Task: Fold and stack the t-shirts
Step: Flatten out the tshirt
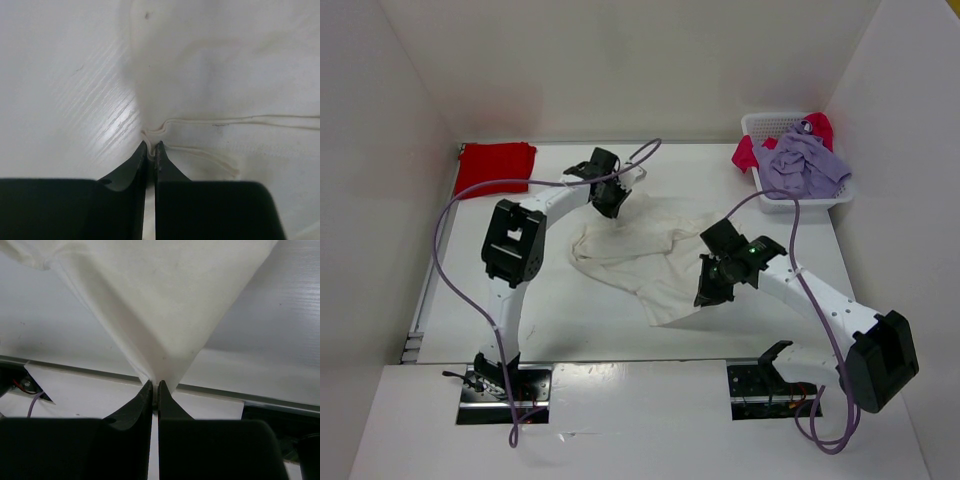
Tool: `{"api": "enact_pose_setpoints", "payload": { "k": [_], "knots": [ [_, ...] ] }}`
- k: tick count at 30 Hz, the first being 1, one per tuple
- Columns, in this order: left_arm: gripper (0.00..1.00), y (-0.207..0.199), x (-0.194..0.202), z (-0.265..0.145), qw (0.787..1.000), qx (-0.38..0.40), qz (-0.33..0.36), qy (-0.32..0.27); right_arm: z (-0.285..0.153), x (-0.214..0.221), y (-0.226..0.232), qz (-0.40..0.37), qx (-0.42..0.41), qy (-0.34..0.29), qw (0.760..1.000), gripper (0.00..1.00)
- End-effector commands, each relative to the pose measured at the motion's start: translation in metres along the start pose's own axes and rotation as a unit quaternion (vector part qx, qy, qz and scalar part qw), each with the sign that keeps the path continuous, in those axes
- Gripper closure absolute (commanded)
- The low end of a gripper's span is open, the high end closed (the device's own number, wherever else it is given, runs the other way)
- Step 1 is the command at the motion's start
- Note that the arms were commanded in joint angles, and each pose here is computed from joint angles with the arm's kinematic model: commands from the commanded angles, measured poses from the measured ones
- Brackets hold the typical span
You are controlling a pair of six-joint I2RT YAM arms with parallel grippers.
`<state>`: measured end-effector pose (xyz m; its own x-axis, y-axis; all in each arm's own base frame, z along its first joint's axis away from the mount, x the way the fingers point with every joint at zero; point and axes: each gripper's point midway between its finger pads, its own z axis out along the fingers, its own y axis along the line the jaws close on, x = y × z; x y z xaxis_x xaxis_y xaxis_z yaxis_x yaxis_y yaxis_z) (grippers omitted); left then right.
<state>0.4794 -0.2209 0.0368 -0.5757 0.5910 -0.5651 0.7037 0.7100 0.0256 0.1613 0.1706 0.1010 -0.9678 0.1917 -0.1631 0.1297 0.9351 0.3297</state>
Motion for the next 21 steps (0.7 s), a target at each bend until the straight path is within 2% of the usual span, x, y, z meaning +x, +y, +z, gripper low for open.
{"api": "enact_pose_setpoints", "payload": {
  "k": [1,4,7,8,9,10,11,12,13,15,17,18,19,21],
  "knots": [
    [1.0,0.016,-0.03,-0.048,0.998,-0.043,-0.006,-0.044,-0.005,-0.009,-0.005,0.022,0.007,-0.013,1.0,1.0],
    [1.0,0.031,-0.04,-0.08,0.996,-0.061,-0.026,-0.064,-0.02,-0.044,0.012,0.026,-0.018,-0.053,0.998,1.0],
    [1.0,0.065,-0.053,-0.128,0.99,-0.094,-0.045,-0.095,-0.064,-0.117,0.033,0.015,-0.055,-0.137,0.989,1.0],
    [1.0,0.076,-0.06,-0.151,0.986,-0.109,-0.05,-0.113,-0.075,-0.136,0.033,0.014,-0.054,-0.154,0.986,1.0],
    [1.0,0.103,-0.051,-0.173,0.982,-0.132,-0.072,-0.115,-0.088,-0.16,0.021,0.015,-0.039,-0.182,0.983,1.0],
    [1.0,0.117,-0.052,-0.192,0.978,-0.148,-0.08,-0.126,-0.112,-0.189,0.028,0.012,-0.04,-0.216,0.976,1.0],
    [1.0,0.13,-0.06,-0.223,0.971,-0.167,-0.085,-0.152,-0.123,-0.199,0.025,0.013,-0.027,-0.225,0.974,1.0],
    [1.0,0.151,-0.046,-0.243,0.966,-0.184,-0.1,-0.15,-0.135,-0.211,0.02,0.015,-0.01,-0.248,0.969,1.0],
    [1.0,0.155,-0.043,-0.26,0.964,-0.192,-0.098,-0.156,-0.153,-0.225,0.024,0.009,-0.009,-0.273,0.962,1.0],
    [0.99,0.159,-0.021,-0.27,0.968,-0.195,-0.085,-0.134,-0.163,-0.226,0.026,0.002,-0.011,-0.279,0.96,1.0],
    [0.94,0.148,-0.004,-0.275,0.973,-0.18,-0.07,-0.125,-0.156,-0.216,0.026,0.0,-0.018,-0.263,0.965,1.0],
    [0.91,0.138,0.008,-0.269,0.978,-0.165,-0.066,-0.11,-0.152,-0.211,0.026,-0.003,-0.026,-0.257,0.966,1.0],
    [0.88,0.12,0.034,-0.253,0.985,-0.134,-0.062,-0.085,-0.129,-0.194,0.024,-0.005,-0.038,-0.22,0.975,1.0],
    [0.78,0.098,0.059,-0.234,0.991,-0.101,-0.062,-0.058,-0.126,-0.18,0.029,-0.003,-0.076,-0.221,0.972,1.0]
  ]
}}
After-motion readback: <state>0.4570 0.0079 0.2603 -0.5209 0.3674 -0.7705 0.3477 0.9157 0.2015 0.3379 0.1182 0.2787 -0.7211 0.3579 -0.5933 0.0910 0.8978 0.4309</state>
